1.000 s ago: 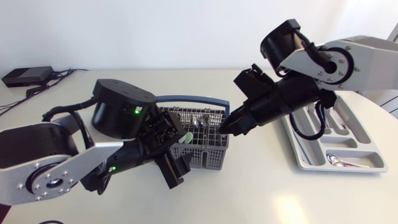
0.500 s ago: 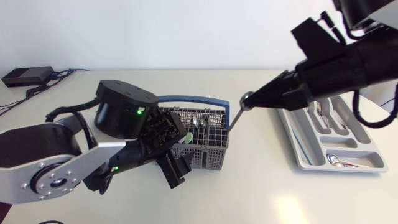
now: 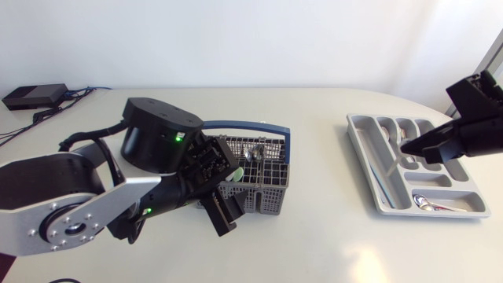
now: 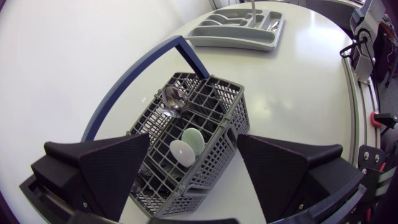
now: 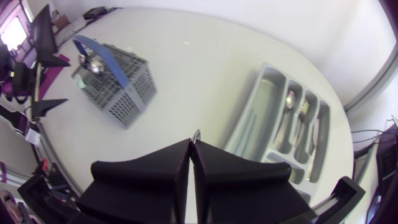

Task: Transfer all utensils from the basket to the drawer tray.

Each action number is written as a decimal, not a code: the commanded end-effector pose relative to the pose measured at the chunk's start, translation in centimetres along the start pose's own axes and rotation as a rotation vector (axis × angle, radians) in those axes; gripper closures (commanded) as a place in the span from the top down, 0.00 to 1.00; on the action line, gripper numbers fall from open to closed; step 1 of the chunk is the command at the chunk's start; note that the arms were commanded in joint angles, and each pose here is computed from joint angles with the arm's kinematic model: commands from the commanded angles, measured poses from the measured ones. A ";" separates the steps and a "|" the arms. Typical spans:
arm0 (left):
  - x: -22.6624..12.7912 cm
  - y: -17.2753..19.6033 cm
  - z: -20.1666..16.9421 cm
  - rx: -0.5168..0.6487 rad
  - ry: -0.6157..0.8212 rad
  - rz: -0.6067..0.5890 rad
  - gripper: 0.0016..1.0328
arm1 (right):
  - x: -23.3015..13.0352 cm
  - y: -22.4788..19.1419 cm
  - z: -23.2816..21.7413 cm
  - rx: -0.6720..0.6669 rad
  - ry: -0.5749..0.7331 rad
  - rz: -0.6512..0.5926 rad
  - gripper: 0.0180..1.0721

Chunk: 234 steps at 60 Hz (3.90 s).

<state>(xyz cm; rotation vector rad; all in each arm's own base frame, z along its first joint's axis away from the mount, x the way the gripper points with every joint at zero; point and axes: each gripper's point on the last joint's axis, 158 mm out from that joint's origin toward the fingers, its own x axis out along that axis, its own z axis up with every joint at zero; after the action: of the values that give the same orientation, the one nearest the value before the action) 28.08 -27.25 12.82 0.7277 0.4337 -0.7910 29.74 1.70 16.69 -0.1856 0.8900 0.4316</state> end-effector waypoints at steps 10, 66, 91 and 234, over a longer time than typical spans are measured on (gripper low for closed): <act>0.2 0.0 1.0 -0.023 -0.013 0.000 0.95 | 2.0 -8.9 -7.3 0.012 0.167 -0.282 0.05; -1.4 3.4 3.3 -0.286 -0.028 -0.032 0.93 | 4.0 -16.4 -14.6 -0.013 0.347 -0.541 0.96; 0.0 3.9 2.7 -0.356 0.019 -0.066 0.93 | 0.7 -9.4 -7.1 -0.055 0.102 -0.426 0.96; -1.5 -1.0 -5.4 0.033 -0.030 -0.360 0.93 | 12.9 28.3 6.3 0.028 0.201 0.511 0.05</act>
<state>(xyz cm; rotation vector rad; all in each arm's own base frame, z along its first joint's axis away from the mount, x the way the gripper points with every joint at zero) 26.72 -23.07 10.27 0.6621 0.5379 -1.1222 28.95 32.37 9.90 0.0153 1.1647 0.8802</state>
